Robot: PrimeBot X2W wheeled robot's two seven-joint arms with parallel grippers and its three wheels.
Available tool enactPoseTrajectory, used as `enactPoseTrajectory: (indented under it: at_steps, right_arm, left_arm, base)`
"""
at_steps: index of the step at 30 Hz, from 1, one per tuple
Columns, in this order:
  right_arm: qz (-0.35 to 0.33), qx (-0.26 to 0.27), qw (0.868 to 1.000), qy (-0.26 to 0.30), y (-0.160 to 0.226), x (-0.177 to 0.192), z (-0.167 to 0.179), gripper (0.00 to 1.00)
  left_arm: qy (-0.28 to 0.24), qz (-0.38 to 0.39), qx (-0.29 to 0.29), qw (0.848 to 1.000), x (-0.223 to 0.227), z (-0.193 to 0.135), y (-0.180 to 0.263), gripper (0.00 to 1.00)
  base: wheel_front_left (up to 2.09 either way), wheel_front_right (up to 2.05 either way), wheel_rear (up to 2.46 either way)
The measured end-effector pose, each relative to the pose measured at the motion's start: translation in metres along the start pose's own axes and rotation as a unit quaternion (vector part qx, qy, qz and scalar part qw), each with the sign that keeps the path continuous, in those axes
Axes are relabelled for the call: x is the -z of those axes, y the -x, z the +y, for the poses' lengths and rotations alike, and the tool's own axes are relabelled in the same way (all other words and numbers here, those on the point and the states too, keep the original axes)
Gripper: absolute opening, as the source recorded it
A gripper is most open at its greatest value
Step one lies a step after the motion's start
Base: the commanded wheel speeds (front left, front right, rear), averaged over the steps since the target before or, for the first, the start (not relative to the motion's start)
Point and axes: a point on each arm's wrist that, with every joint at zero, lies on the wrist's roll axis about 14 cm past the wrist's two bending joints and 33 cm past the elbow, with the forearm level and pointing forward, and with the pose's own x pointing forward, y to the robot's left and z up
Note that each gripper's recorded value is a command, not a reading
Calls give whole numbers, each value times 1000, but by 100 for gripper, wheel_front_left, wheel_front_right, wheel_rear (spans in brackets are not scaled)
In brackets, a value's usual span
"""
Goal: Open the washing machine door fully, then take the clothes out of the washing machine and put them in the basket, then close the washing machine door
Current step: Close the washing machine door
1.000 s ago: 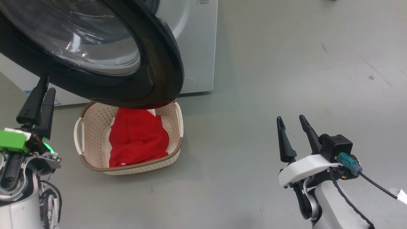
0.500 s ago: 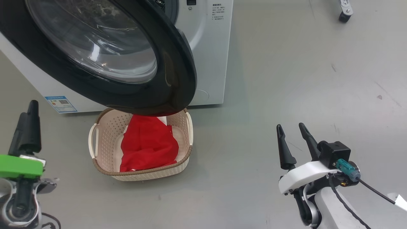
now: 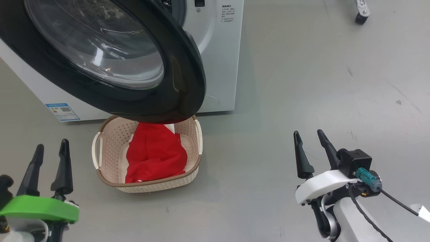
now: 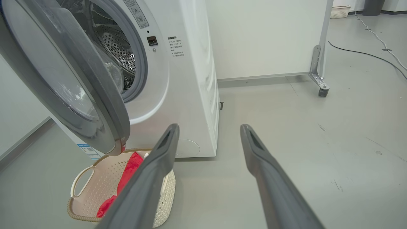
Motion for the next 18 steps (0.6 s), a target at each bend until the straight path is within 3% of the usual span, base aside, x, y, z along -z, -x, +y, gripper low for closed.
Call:
enactPoseTrajectory:
  at_steps: [7, 18]
  right_arm:
    - [-4, 2, 1000, 3, 1, -3, -1, 100]
    - [-8, -2, 1000, 4, 4, -6, 0, 100]
  left_arm:
    - [-85, 5, -6, 996, 21, 16, 18, 100]
    - [-120, 58, -31, 991, 54, 32, 34, 100]
  base:
    - [0, 0, 0]
    - [0, 0, 0]
